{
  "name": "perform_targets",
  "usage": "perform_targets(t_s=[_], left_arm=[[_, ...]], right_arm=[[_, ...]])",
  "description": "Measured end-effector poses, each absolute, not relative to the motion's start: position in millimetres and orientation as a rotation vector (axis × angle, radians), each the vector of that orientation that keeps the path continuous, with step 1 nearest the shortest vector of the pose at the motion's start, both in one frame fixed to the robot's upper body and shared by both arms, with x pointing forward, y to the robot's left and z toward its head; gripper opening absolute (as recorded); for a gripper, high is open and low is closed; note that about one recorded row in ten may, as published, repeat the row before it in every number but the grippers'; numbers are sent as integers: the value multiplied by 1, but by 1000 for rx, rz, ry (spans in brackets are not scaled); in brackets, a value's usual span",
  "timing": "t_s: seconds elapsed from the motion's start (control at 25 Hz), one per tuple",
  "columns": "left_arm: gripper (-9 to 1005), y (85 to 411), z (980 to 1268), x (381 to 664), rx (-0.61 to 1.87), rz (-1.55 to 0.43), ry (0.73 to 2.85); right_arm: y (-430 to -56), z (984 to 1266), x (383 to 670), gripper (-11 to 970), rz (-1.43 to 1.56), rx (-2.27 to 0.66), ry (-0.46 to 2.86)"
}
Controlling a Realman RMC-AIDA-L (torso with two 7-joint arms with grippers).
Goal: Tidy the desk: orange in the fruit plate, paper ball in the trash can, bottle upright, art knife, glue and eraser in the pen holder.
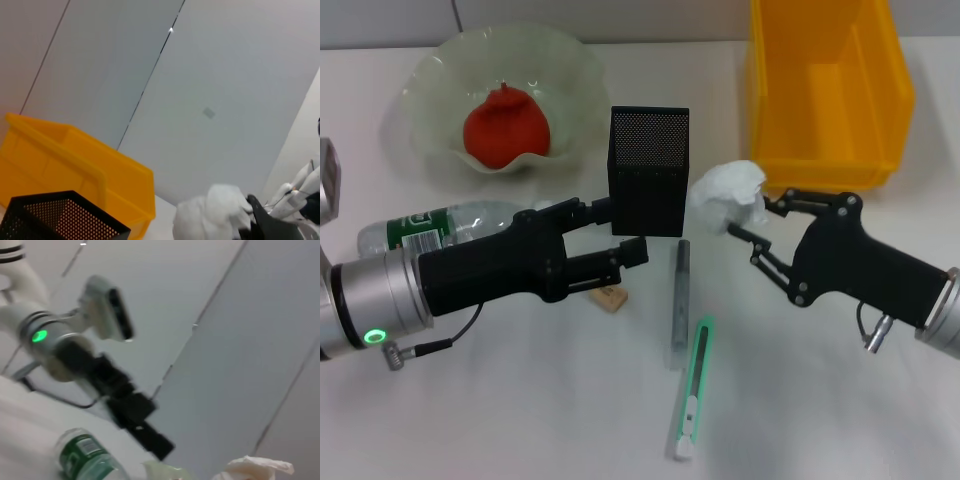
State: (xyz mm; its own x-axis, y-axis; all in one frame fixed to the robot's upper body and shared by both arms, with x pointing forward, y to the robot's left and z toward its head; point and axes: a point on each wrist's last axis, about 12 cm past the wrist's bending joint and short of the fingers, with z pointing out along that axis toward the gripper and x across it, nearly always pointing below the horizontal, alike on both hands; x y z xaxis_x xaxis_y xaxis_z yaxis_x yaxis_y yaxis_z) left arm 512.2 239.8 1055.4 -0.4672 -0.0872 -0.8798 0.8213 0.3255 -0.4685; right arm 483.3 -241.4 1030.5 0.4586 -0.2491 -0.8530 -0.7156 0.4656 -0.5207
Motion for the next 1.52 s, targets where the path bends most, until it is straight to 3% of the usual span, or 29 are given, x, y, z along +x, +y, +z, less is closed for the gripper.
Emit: perform_targets(t_s=[0.76,1.4,1.52], left_arm=[[804,245,1034,478,880,-1026,1496],[803,248,1031,477,855,-974,1489],[803,248,1031,477,849,-974,1486]], right_arm=[[-276,1045,503,273,315,-649,1240],[-281,1043,542,273,333,-497,1442],[-283,1044,546,338,338,-480,1459]])
